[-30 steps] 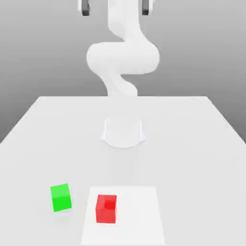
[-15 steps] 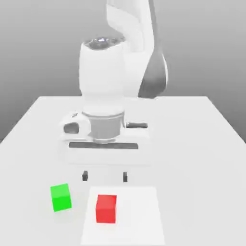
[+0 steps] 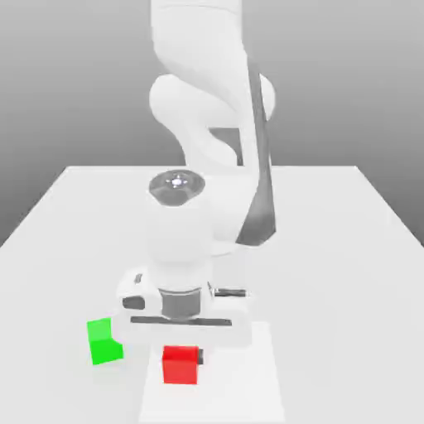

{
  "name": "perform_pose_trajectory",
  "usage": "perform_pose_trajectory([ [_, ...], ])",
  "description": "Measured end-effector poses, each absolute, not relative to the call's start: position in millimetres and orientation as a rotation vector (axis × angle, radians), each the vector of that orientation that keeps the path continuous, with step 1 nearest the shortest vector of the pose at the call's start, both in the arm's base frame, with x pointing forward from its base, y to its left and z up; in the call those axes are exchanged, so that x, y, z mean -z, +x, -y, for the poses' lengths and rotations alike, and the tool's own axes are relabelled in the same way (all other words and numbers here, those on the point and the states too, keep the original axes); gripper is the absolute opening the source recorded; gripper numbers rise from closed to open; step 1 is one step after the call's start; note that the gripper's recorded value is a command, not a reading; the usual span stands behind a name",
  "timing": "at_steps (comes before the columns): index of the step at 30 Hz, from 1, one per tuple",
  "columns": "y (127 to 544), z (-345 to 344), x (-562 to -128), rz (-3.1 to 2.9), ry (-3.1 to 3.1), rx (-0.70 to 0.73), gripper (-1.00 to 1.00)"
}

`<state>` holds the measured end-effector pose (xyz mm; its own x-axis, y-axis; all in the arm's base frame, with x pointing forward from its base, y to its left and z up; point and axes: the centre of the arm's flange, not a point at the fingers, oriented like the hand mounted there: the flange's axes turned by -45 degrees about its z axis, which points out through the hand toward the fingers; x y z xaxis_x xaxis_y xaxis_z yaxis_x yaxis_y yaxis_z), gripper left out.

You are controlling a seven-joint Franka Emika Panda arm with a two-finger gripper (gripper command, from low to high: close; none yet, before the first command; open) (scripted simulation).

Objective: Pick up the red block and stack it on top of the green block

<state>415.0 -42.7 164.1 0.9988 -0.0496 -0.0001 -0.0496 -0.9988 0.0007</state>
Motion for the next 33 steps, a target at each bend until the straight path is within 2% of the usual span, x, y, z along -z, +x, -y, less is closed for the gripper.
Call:
perform_pose_trajectory([
  [4,413,47,-204,0.08,3.139,0.0,-1.0],
  [14,361,172,-244,0.135,3.135,0.001,-1.0],
  [20,358,177,-197,0.104,3.142,-0.002,-1.0],
  [21,357,177,-187,0.106,3.141,0.0,1.0],
  [28,357,177,-185,0.106,3.141,-0.001,1.0],
  [33,358,178,-229,0.109,3.142,-0.003,1.0],
])
